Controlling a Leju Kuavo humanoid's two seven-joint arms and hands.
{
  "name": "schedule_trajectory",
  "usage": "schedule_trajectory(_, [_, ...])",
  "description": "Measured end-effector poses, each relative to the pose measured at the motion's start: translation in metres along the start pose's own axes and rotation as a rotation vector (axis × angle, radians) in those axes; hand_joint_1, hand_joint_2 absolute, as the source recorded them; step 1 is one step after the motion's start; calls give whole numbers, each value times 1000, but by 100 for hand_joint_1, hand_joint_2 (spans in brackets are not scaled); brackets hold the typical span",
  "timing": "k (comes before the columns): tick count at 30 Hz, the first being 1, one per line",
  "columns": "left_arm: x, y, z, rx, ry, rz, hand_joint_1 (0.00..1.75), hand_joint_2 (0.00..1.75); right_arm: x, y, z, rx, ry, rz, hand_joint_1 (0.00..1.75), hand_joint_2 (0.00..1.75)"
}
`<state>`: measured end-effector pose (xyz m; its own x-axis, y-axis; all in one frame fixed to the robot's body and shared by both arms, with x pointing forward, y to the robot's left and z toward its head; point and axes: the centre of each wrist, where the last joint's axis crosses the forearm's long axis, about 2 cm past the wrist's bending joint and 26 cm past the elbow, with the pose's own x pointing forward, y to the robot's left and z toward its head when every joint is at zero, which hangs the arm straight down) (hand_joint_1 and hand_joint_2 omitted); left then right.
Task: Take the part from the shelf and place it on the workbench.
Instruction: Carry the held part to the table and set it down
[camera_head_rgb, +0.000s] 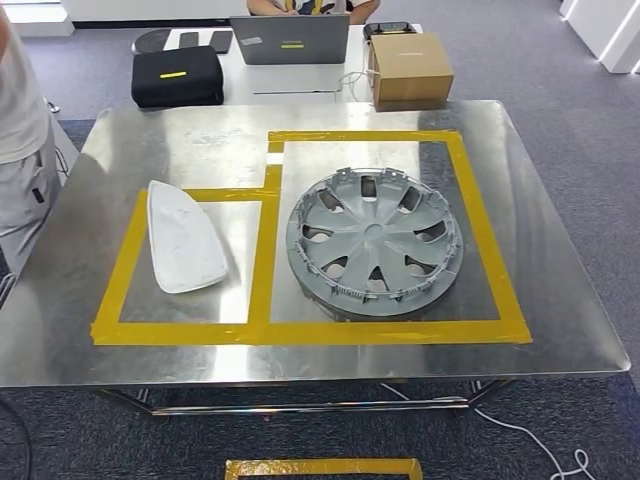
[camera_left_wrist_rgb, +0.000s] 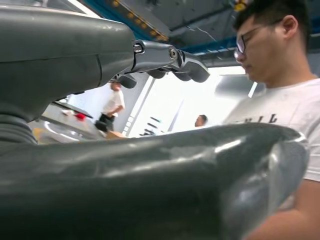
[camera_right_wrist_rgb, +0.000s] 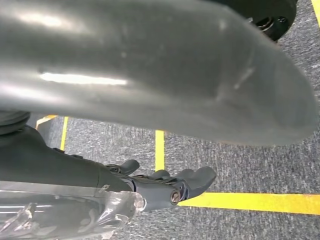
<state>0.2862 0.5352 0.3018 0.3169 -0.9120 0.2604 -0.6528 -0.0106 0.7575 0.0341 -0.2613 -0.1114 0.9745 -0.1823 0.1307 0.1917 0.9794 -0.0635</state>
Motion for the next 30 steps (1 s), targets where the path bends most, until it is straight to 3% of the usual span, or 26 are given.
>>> schedule_trajectory(10, [-61, 29, 24, 123, 160, -35, 0, 0, 1, 0, 0, -16, 12, -2, 0, 0])
schedule_trajectory(30, [-96, 46, 50, 211, 271, -106, 0, 0, 4, 0, 0, -13, -4, -2, 0, 0])
